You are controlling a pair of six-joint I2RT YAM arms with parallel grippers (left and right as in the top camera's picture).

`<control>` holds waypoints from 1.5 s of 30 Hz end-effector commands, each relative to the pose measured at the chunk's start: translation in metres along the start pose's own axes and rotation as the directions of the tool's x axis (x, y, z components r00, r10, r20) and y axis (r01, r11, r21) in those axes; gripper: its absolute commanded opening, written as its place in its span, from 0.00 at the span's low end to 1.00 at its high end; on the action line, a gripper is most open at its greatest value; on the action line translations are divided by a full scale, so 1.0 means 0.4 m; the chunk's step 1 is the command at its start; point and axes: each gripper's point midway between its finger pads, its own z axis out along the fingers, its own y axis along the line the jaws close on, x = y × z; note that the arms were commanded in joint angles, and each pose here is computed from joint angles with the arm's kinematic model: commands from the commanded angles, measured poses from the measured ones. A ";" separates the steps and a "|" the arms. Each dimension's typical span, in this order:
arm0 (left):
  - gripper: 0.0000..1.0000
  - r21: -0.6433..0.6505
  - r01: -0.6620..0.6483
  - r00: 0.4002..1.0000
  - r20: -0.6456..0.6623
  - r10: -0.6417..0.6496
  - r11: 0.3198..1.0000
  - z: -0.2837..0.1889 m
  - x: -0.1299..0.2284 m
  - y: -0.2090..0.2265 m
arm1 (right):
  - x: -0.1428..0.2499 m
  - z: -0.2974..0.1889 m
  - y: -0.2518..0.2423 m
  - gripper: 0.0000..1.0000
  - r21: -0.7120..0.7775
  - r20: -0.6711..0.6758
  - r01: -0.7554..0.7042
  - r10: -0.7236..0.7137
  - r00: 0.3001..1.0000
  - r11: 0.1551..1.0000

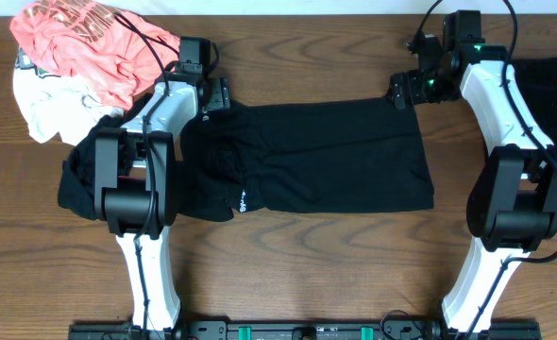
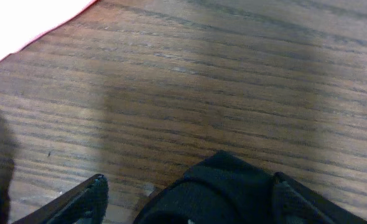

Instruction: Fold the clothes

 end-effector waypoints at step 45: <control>0.06 0.021 -0.026 0.999 -0.029 0.027 0.999 -0.013 0.009 -0.010 | 0.033 0.202 -0.014 0.75 -0.079 -0.047 -0.026 0.022 0.999 0.997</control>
